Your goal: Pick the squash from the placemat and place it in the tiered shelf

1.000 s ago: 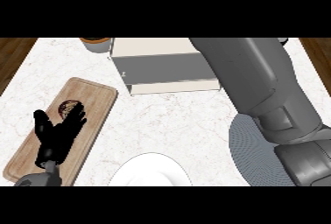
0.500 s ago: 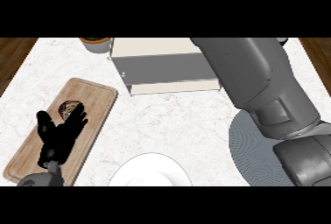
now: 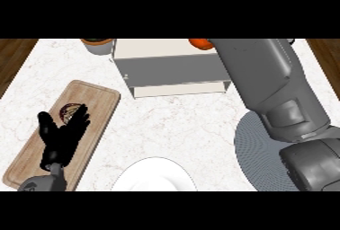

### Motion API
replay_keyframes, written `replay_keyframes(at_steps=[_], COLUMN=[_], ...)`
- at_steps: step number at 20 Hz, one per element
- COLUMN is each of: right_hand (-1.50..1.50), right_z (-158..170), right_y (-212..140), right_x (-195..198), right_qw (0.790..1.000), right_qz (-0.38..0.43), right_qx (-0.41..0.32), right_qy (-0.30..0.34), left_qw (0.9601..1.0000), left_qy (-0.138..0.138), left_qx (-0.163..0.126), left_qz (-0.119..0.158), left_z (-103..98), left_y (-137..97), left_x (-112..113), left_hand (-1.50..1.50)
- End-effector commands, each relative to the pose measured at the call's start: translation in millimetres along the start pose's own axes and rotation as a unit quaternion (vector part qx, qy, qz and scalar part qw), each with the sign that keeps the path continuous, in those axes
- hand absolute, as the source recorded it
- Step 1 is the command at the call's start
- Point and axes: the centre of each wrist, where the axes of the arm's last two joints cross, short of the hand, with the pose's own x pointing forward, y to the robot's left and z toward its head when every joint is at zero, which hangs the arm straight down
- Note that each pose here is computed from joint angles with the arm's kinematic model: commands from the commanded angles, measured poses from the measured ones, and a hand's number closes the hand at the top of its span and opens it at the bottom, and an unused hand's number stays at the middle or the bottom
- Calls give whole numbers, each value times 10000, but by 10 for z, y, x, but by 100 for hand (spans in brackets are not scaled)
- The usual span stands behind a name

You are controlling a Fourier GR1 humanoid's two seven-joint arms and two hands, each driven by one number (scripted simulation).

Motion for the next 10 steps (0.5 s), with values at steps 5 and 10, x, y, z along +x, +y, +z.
replay_keyframes(at_steps=[5,10], right_hand=[-150,-150], right_z=[-13,-54], right_y=[-146,-404], right_x=[17,176], right_qw=[9864,9684], right_qz=[-1616,-2340], right_qx=[-245,-805], right_qy=[183,307], left_qw=[9999,9998], left_qy=[129,185], left_qx=[27,-46], left_qz=[22,-29], left_z=[-46,21], left_y=[82,-17], left_x=[-46,-70], left_hand=[0,0])
